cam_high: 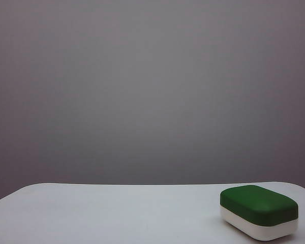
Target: Pick up the foam mahjong on the table and turn it over.
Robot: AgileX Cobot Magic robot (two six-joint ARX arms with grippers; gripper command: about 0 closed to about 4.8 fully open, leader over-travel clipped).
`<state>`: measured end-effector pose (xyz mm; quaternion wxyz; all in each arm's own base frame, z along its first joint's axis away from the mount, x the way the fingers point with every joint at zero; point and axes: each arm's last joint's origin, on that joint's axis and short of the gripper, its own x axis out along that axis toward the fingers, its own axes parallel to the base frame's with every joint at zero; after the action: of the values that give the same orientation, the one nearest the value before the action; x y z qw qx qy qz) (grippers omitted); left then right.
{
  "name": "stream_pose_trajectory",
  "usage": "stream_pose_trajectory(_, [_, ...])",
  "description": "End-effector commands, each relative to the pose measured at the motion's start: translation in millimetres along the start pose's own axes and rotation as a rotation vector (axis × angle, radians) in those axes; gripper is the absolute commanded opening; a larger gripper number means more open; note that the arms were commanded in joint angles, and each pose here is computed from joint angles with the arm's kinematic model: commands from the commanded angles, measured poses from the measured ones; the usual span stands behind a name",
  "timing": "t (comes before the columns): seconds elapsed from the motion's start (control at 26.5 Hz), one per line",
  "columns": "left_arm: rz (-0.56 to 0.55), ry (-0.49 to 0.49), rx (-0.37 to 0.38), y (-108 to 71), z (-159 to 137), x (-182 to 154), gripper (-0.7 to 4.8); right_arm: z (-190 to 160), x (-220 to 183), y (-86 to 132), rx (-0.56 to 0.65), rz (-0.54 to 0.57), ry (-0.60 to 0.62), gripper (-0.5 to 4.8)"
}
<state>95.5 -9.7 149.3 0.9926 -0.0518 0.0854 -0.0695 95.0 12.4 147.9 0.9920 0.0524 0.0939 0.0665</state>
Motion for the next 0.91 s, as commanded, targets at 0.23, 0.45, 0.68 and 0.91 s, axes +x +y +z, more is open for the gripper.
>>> stream_pose_trajectory(0.23, [0.0,-0.004,-0.001,0.0,0.5,0.0,-0.05,-1.4,0.6,-0.1,0.005,0.001,0.001,-0.05])
stream_pose_trajectory(0.45, [-0.102,-0.072,-0.023,-3.6,8.4,-0.7,-0.05,0.6,0.6,0.1,0.159,0.004,-0.019,-0.06])
stream_pose_trajectory(0.68, [-0.11,-0.177,-0.091,-7.3,40.3,-12.6,-0.05,13.9,-1.8,1.1,0.245,0.007,-0.116,-0.06])
stream_pose_trajectory(0.91, [-0.116,-0.154,-0.069,-13.3,91.3,-16.9,-0.05,44.2,-11.5,4.9,0.248,0.008,-0.138,-0.06])
